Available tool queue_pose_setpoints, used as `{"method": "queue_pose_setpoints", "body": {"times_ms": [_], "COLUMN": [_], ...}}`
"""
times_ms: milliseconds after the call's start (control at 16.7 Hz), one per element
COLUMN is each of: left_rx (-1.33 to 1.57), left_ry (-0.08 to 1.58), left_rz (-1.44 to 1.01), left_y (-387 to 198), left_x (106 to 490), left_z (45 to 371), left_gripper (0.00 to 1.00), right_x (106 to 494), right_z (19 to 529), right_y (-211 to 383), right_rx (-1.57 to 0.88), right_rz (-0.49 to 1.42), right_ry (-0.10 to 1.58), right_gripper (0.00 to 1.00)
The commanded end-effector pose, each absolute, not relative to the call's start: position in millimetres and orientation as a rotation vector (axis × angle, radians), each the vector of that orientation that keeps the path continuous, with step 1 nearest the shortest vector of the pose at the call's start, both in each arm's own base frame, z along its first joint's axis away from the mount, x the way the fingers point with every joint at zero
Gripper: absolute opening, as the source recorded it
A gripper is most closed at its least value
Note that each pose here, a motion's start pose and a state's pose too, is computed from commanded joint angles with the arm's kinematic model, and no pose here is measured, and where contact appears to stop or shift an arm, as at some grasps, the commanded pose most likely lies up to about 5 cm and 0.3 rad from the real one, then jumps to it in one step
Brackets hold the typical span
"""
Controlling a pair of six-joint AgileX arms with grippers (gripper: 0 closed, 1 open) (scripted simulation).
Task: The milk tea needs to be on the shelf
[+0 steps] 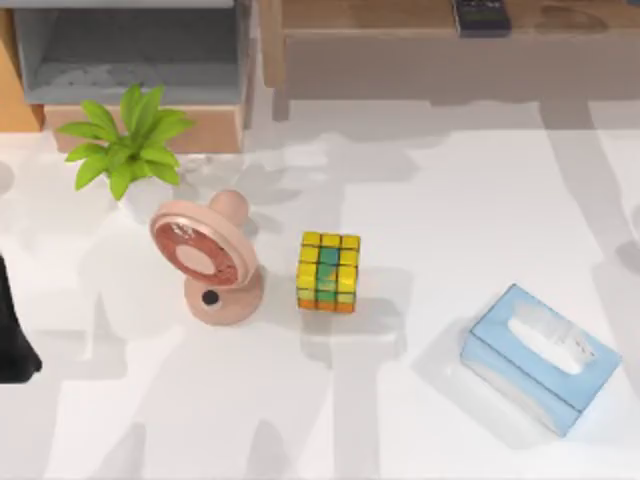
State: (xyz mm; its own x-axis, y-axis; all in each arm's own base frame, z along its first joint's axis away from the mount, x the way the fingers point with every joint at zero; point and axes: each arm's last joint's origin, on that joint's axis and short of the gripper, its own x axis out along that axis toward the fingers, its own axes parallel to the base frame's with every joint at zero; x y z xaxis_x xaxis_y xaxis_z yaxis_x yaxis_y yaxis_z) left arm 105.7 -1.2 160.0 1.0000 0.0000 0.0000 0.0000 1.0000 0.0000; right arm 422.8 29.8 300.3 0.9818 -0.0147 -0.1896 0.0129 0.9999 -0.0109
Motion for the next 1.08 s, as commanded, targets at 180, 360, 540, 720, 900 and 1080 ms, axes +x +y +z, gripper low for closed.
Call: {"method": "queue_pose_setpoints", "body": {"times_ms": [180, 360, 540, 720, 900, 1080], "left_rx": [0.000, 0.000, 0.000, 0.000, 0.000, 0.000], "left_ry": [0.000, 0.000, 0.000, 0.000, 0.000, 0.000], "left_rz": [0.000, 0.000, 0.000, 0.000, 0.000, 0.000], "left_y": [-1.2, -1.2, -1.2, -1.2, -1.2, -1.2], "left_x": [105.7, 105.7, 105.7, 105.7, 105.7, 105.7], "left_z": [160.0, 160.0, 160.0, 160.0, 160.0, 160.0], "left_gripper": [1.00, 1.00, 1.00, 1.00, 1.00, 1.00], "right_x": [423.3, 437.3, 453.7, 459.6, 459.6, 459.6], "right_z": [298.3, 285.8, 272.3, 266.5, 266.5, 266.5], "right_y": [31.5, 30.8, 29.8, 29.2, 29.2, 29.2], "right_rx": [-0.009, -0.009, -0.011, -0.010, -0.010, -0.010], "right_rz": [-0.012, -0.013, -0.014, -0.014, -0.014, -0.014], "right_ry": [0.193, 0.198, 0.192, 0.191, 0.191, 0.191], "right_gripper": [0.00, 0.00, 0.00, 0.00, 0.08, 0.30]}}
